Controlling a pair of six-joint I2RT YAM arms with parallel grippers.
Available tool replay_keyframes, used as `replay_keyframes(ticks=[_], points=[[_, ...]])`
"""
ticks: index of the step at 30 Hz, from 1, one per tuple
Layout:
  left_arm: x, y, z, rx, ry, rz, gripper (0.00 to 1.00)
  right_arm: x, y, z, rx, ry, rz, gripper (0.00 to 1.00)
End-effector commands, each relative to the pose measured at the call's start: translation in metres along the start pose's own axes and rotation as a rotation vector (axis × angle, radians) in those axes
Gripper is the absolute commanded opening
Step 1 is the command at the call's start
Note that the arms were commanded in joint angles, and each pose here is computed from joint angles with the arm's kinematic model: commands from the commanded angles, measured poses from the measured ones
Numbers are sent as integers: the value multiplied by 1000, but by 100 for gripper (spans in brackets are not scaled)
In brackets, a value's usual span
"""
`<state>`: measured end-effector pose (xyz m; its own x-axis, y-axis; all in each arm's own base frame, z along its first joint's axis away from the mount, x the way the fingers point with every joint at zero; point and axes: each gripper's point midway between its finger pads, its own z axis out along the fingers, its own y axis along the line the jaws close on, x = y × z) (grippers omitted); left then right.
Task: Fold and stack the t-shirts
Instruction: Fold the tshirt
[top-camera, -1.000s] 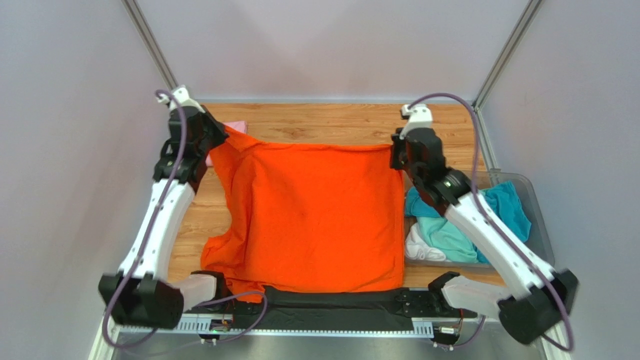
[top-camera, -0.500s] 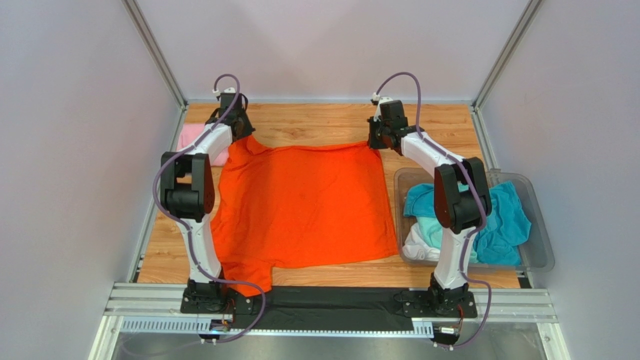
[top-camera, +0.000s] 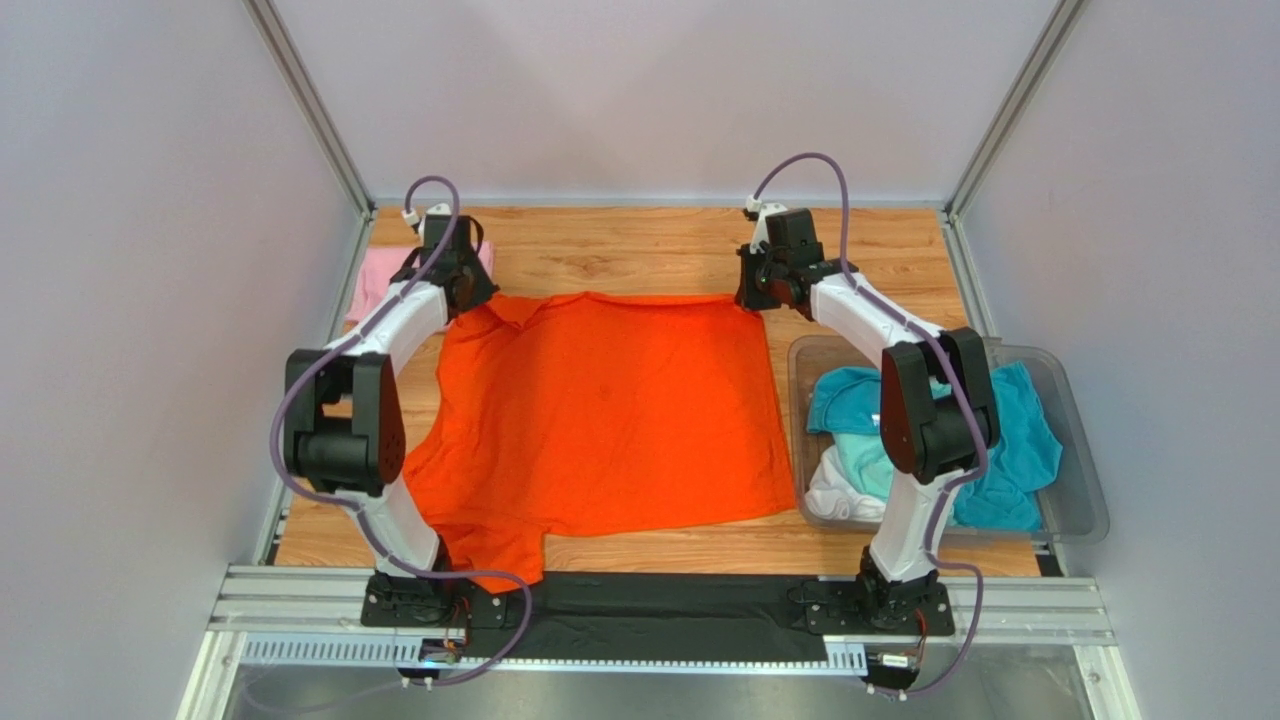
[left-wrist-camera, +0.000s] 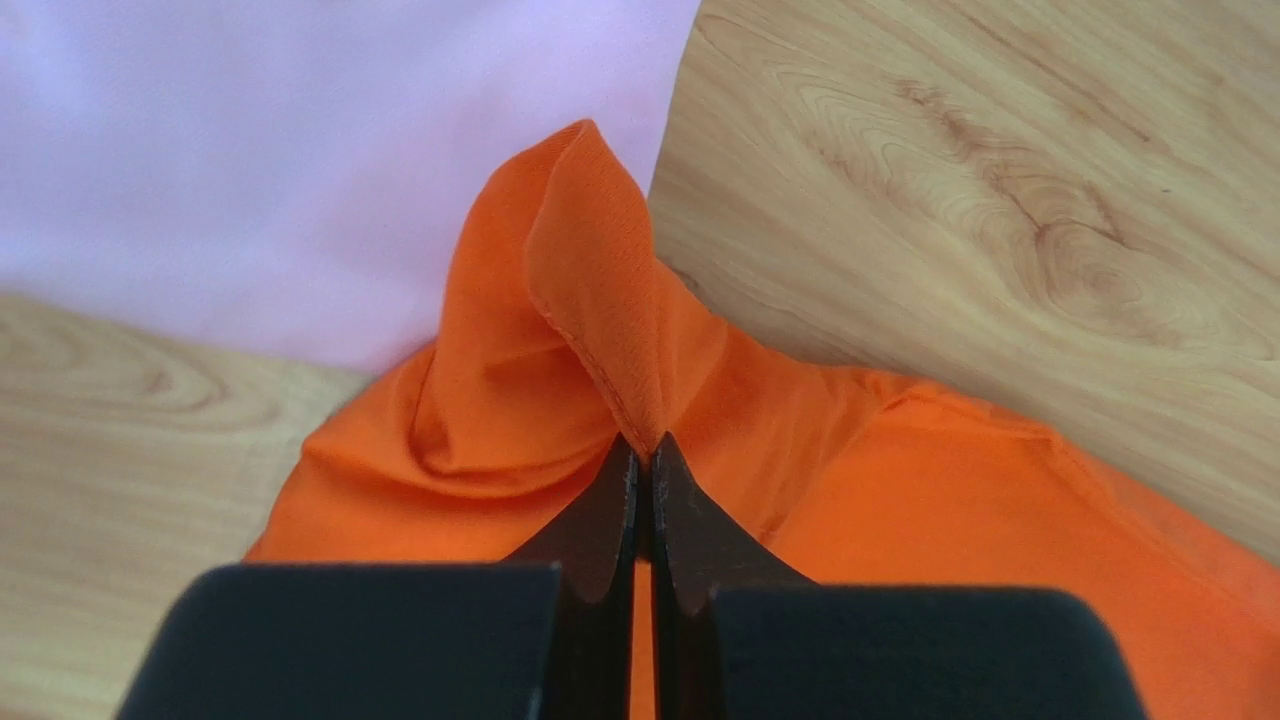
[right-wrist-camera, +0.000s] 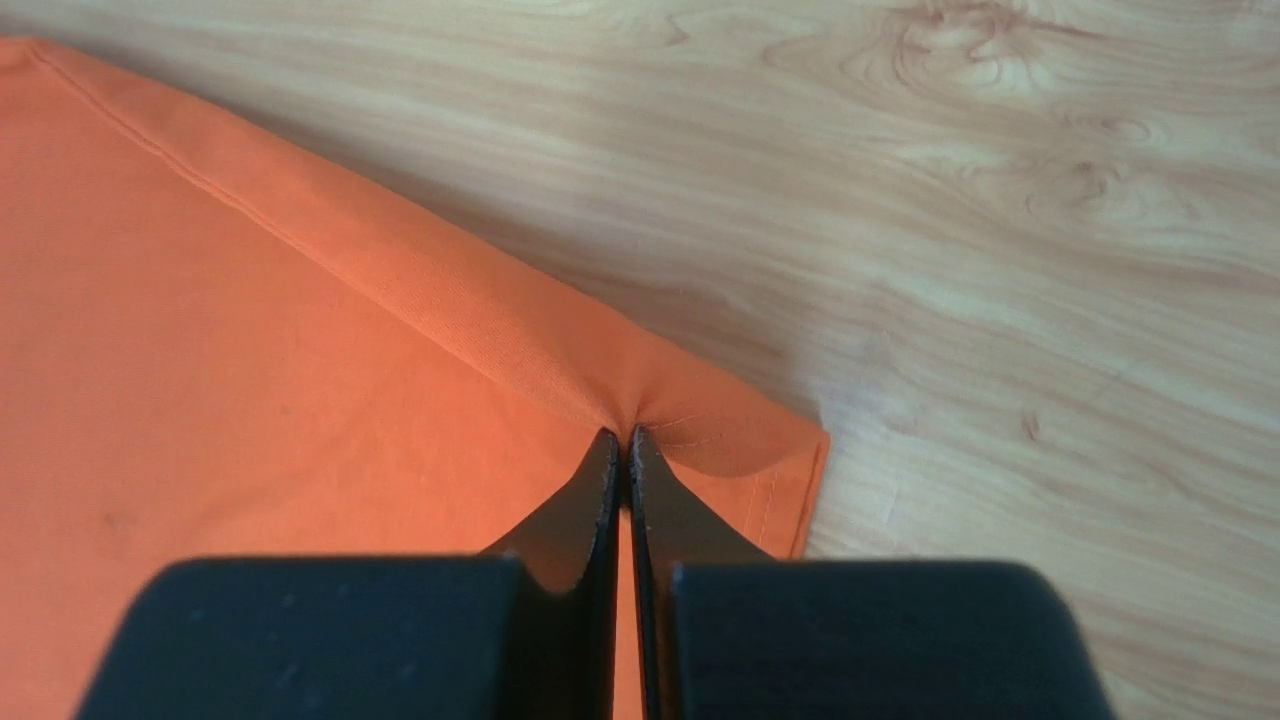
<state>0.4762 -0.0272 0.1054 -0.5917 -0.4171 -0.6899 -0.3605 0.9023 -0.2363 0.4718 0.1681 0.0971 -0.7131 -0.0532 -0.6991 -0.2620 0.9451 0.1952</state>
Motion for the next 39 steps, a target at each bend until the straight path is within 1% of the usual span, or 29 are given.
replay_keyframes(ticks=[1, 2, 5, 6, 7, 8, 9, 10, 14, 20, 22, 24, 25, 26, 27, 28, 29, 31, 32, 33, 34, 35, 36, 37, 38, 39], points=[[-11, 0, -39, 7, -74, -80, 0, -22, 11, -36, -32, -70, -45, 0], [-4, 6, -49, -12, -74, -84, 0, -15, 10, -37, -27, -54, -48, 0], [9, 10, -66, -38, -74, -107, 0, -16, 8, -48, -15, -62, -52, 0], [9, 15, -76, -59, -93, -115, 0, -15, 5, -51, -2, -56, -53, 0], [22, 18, -79, -79, -79, -133, 0, -16, 6, -54, 3, -60, -58, 0], [22, 21, -88, -87, -89, -149, 0, -17, 6, -56, 5, -60, -61, 0], [34, 30, -92, -120, -68, -153, 0, -14, 6, -58, 4, -49, -63, 0], [39, 33, -95, -133, -66, -188, 0, -14, 8, -61, -6, -49, -67, 0], [56, 53, -120, -186, -56, -253, 0, -9, 11, -67, -22, -41, -78, 0], [93, 70, -138, -221, -12, -310, 0, -4, 10, -75, -16, -27, -91, 0], [99, 73, -143, -226, -7, -338, 0, -3, 9, -76, -15, -24, -95, 0], [120, 78, -145, -237, 37, -367, 0, 1, 9, -77, -15, -15, -101, 0], [124, 78, -148, -229, 40, -381, 0, 4, 8, -76, -14, -6, -101, 0], [139, 87, -148, -261, 66, -382, 0, 8, 8, -76, -15, 6, -99, 0], [146, 89, -150, -268, 74, -410, 0, 10, 8, -76, -14, 8, -99, 0], [152, 89, -154, -253, 88, -424, 0, 19, 6, -75, -12, 29, -96, 0], [165, 95, -154, -263, 112, -425, 0, 22, 6, -77, -12, 31, -95, 0], [174, 94, -158, -235, 122, -427, 0, 31, 6, -79, -17, 45, -94, 0], [185, 100, -159, -247, 140, -420, 5, 40, 5, -78, -18, 60, -93, 2], [188, 103, -160, -248, 140, -418, 11, 41, 6, -80, -23, 58, -94, 3], [189, 105, -164, -245, 135, -413, 19, 42, 8, -81, -32, 60, -93, 5], [192, 107, -166, -245, 142, -406, 25, 45, 8, -82, -36, 67, -91, 6], [194, 108, -168, -241, 150, -395, 37, 46, 10, -85, -42, 62, -93, 11], [193, 107, -172, -226, 151, -394, 46, 47, 12, -87, -55, 61, -93, 15], [191, 105, -174, -215, 146, -397, 52, 48, 14, -89, -65, 61, -97, 30], [188, 104, -175, -203, 137, -389, 66, 46, 16, -93, -74, 53, -99, 36]])
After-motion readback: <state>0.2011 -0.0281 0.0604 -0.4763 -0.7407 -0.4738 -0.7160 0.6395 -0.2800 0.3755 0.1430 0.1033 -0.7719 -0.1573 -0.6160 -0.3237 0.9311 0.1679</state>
